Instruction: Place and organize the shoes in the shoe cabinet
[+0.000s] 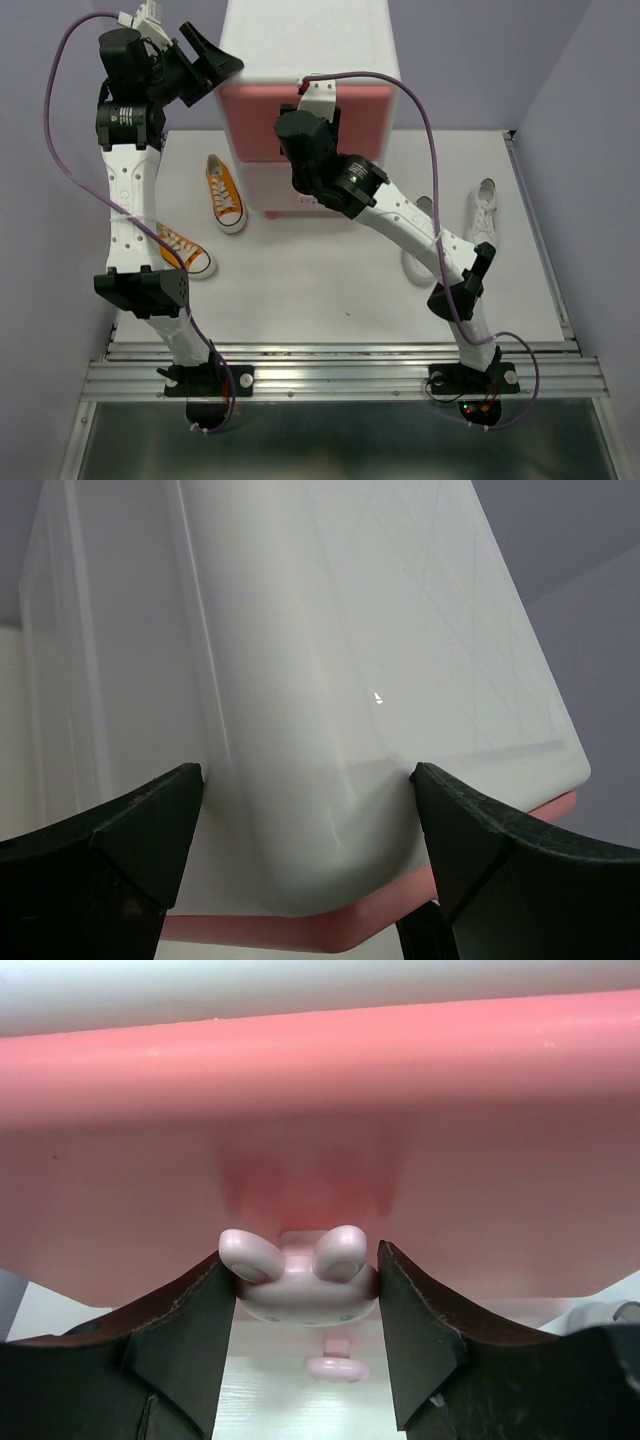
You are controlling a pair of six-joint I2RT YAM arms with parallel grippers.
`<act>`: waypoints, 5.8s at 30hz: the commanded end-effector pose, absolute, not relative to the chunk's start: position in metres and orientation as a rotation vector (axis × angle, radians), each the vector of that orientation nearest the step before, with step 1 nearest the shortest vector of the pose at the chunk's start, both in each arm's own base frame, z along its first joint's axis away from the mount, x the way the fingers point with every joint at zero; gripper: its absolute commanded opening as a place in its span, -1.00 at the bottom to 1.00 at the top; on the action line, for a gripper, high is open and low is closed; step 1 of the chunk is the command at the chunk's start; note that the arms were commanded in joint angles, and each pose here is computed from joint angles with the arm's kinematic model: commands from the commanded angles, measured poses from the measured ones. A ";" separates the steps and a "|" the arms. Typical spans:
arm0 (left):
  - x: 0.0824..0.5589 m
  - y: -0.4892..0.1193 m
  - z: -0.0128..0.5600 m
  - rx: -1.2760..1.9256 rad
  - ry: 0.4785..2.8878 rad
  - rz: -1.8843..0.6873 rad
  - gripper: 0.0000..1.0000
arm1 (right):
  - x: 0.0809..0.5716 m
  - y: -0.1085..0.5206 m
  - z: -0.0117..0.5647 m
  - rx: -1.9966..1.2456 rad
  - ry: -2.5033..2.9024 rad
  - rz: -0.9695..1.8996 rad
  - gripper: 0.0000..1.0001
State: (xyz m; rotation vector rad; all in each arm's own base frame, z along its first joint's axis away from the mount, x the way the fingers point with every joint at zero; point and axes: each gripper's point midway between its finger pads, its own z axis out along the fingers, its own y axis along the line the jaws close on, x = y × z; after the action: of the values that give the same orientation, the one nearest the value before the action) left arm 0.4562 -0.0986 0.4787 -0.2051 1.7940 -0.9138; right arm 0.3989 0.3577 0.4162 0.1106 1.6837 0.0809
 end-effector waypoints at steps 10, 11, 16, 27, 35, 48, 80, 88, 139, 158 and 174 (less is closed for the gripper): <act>0.467 -0.101 0.442 -0.224 1.903 -0.860 0.88 | 0.390 0.346 0.418 0.195 1.708 0.285 -0.75; 0.468 -0.100 0.441 -0.232 1.905 -0.858 0.88 | 0.388 0.346 0.418 0.203 1.713 0.306 -0.77; 0.465 -0.114 0.439 -0.213 1.919 -0.869 0.88 | 0.374 0.346 0.413 0.191 1.732 0.312 -0.86; 0.468 -0.110 0.433 -0.245 1.932 -0.831 0.87 | 0.324 0.359 0.418 0.183 1.767 0.362 -0.97; 0.472 -0.107 0.422 -0.263 1.955 -0.800 0.86 | 0.283 0.359 0.404 0.154 1.858 0.390 -0.99; 0.476 -0.099 0.411 -0.283 1.975 -0.733 0.86 | 0.204 0.362 0.382 0.054 2.016 0.471 -0.99; 0.480 -0.090 0.398 -0.306 2.001 -0.656 0.86 | 0.132 0.308 0.373 -0.296 2.119 0.477 -0.98; 0.479 -0.088 0.392 -0.321 2.015 -0.645 0.86 | 0.122 0.319 0.373 -0.284 2.145 0.590 -0.71; 0.470 -0.085 0.392 -0.321 2.018 -0.626 0.88 | 0.304 0.265 0.613 0.085 1.398 0.575 1.00; 0.472 -0.087 0.398 -0.320 2.006 -0.638 0.88 | 0.430 0.047 0.447 0.501 1.833 0.223 1.00; 0.470 -0.087 0.393 -0.328 2.022 -0.640 0.88 | 0.394 0.067 0.201 0.259 2.532 0.177 1.00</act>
State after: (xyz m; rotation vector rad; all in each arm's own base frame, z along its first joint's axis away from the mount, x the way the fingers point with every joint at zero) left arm 0.4713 -0.0991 0.4742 -0.2661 1.7556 -0.7593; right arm 0.3911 0.0534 0.2097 0.4094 2.5106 0.0762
